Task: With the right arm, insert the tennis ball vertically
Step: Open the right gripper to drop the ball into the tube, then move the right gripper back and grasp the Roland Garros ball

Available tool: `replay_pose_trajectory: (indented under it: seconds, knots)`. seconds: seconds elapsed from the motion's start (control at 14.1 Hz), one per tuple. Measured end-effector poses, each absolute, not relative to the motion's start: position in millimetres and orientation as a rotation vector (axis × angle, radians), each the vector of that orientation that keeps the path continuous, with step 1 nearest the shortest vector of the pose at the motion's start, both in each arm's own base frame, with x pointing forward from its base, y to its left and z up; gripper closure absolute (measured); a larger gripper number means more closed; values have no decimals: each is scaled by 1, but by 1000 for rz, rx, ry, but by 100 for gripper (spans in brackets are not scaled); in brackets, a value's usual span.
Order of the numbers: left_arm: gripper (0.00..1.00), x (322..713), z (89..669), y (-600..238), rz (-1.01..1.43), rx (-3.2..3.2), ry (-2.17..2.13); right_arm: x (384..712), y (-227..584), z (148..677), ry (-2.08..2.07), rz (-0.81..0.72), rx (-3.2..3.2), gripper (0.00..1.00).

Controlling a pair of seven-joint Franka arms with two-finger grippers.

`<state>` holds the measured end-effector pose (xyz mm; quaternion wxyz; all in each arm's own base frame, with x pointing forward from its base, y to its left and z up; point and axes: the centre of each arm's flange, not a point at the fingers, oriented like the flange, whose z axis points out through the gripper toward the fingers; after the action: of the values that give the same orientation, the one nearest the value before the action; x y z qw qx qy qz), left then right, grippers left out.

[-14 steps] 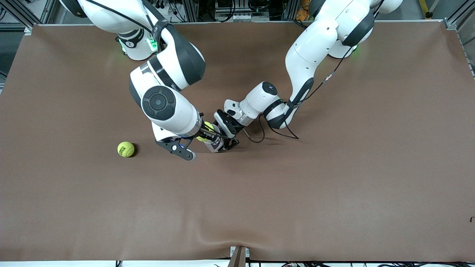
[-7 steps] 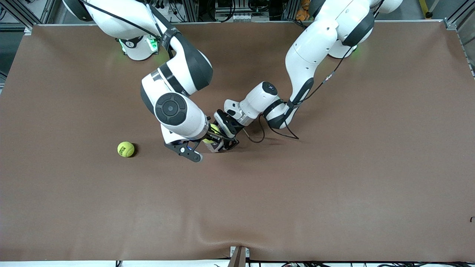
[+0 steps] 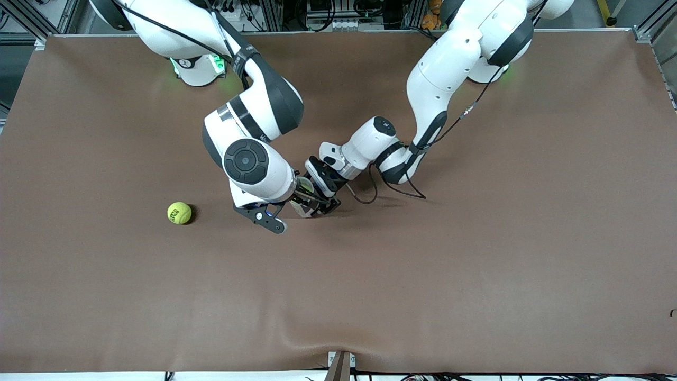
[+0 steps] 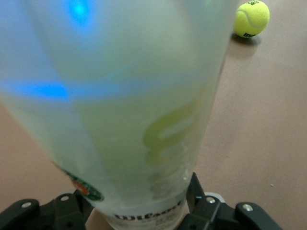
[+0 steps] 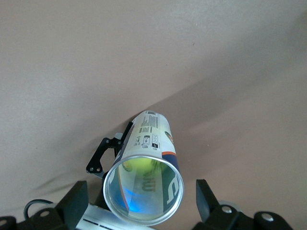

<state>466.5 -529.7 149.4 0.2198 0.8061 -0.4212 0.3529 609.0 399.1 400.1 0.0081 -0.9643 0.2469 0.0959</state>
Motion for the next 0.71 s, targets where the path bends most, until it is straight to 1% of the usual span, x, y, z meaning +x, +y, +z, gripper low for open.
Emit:
replay_pose_trajectory:
  seconds: [0.14, 0.28, 0.5, 0.57, 0.71]
  knots:
    - [22, 466, 149, -530, 976, 2229, -1165, 611, 392, 409, 785, 303, -3018, 0]
    - [22, 466, 149, -530, 976, 2229, -1165, 630, 361, 436, 816, 266, -2989, 0]
    - [22, 466, 149, -530, 976, 2228, -1166, 667, 265, 472, 676, 213, -2994, 0]
    - [22, 466, 149, -530, 977, 2228, -1166, 678, 223, 471, 596, 239, -3020, 0]
    - [22, 466, 149, -530, 977, 2228, -1166, 692, 147, 449, 481, 311, -3080, 0]
